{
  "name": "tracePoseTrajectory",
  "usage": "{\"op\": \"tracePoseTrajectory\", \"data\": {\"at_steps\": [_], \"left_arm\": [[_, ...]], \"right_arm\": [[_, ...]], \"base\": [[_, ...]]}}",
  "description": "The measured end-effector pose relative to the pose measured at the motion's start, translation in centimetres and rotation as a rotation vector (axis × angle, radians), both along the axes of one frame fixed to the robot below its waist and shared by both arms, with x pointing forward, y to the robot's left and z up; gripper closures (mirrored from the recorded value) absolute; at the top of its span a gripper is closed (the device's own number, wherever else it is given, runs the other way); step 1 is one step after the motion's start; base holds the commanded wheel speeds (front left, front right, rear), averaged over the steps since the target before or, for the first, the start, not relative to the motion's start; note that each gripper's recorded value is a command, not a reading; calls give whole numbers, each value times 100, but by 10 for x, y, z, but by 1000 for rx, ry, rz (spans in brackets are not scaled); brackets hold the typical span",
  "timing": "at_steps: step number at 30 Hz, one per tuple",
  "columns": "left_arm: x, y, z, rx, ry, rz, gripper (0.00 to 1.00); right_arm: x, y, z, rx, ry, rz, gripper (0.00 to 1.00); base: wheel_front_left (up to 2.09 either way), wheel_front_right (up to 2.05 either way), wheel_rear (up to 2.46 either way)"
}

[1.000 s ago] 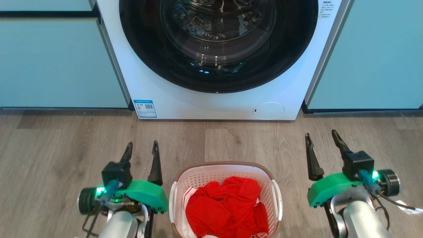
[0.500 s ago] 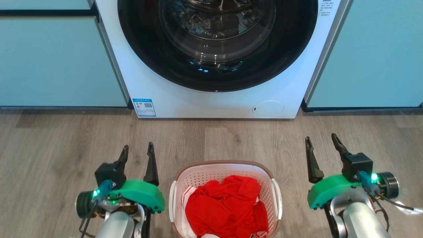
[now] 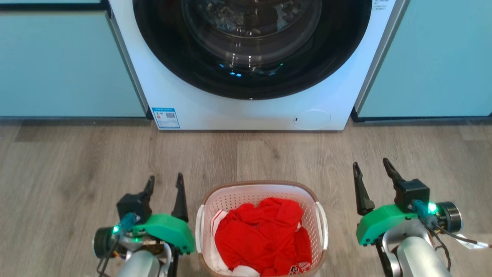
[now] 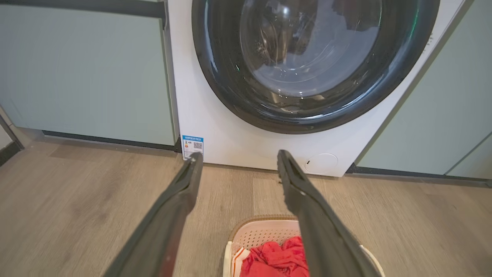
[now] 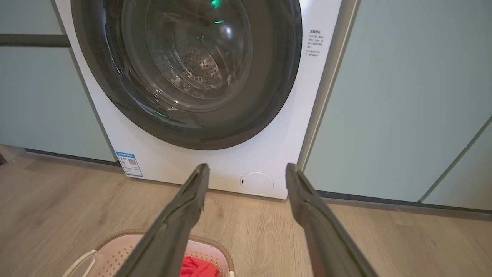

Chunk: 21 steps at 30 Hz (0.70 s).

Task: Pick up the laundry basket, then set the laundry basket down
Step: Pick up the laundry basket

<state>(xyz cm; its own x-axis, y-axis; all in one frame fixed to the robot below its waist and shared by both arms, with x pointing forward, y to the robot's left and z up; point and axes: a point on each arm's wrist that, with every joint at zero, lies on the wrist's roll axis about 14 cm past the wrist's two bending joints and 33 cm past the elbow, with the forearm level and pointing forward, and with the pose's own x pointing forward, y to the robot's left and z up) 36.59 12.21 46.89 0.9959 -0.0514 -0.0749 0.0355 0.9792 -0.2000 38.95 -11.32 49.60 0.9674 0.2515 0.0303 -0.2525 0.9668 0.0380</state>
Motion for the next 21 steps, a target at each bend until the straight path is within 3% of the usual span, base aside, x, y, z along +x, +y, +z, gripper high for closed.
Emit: {"op": "tracePoseTrajectory", "data": {"at_steps": [13,21], "left_arm": [[16,-18,-86,9,276,-83,0],[31,-20,-147,37,468,-132,0]], "right_arm": [[37,6,-82,-80,243,54,0],[53,15,-153,-89,490,89,0]], "base": [[0,0,0],[0,0,0]]}}
